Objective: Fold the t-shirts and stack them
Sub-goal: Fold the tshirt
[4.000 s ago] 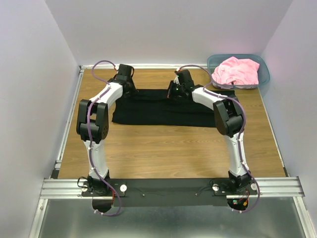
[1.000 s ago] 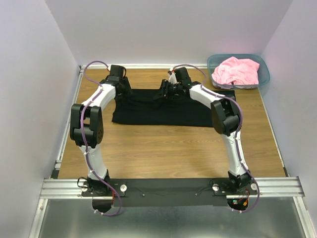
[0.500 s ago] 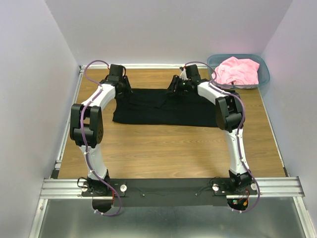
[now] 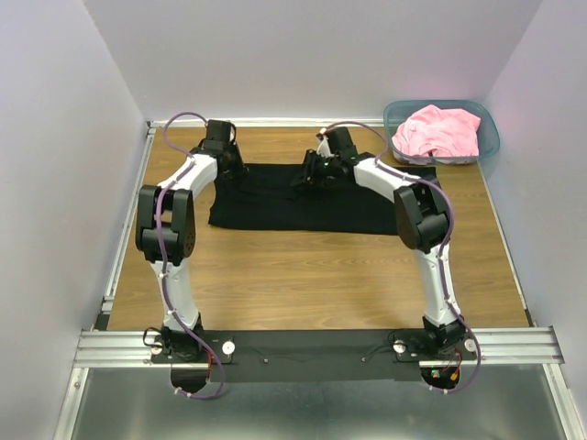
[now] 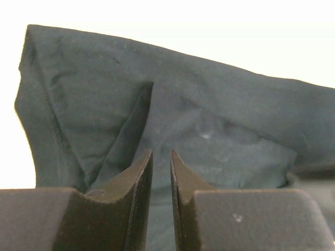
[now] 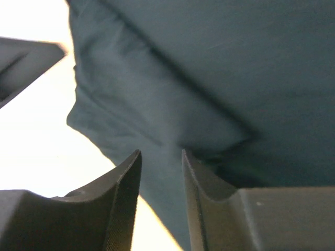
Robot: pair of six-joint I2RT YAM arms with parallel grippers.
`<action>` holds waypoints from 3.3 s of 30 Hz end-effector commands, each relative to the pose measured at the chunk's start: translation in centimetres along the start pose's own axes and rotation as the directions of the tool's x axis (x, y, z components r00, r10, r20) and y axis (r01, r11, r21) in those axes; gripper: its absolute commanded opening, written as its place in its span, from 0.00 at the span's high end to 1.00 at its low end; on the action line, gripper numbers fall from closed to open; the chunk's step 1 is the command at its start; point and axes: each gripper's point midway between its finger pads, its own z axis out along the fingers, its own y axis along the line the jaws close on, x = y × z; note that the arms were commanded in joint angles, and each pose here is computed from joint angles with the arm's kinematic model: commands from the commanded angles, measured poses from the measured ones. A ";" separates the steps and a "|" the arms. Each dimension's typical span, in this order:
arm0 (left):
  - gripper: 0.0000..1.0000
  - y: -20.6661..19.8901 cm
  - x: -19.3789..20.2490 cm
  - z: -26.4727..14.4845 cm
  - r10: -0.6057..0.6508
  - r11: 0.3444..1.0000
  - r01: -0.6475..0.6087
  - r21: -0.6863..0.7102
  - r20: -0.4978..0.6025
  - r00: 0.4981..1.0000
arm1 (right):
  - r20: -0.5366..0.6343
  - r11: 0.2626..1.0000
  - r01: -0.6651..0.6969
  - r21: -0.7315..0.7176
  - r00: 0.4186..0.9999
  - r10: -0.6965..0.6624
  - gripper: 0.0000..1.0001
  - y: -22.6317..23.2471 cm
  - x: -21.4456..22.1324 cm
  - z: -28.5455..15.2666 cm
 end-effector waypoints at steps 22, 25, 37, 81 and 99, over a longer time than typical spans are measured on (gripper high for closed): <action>0.83 6.9 2.8 4.9 -0.053 0.974 0.034 -0.223 -0.081 0.995 | 0.133 0.996 -0.006 0.093 0.991 -0.006 0.63 -5.4 -2.9 -2.4; 0.71 5.8 1.4 3.3 -0.047 0.981 0.037 -0.191 -0.046 0.998 | 0.199 0.995 0.034 0.099 0.979 -0.053 0.61 -3.9 -4.2 -6.5; 0.26 2.8 -3.3 -7.1 -0.081 0.987 0.103 -0.124 0.168 0.982 | 0.395 0.891 -0.206 0.405 0.918 0.033 0.49 -16.3 -2.7 -25.2; 0.66 11.5 9.6 -5.9 -0.239 0.929 0.234 -0.286 0.016 0.971 | 0.584 0.749 -0.593 0.294 0.732 0.351 0.67 -22.4 4.2 -31.4; 0.72 18.5 12.2 -6.4 -0.361 0.847 0.335 -0.412 0.016 0.932 | 0.613 0.486 -0.728 0.484 0.678 0.405 0.77 -29.9 11.4 -30.9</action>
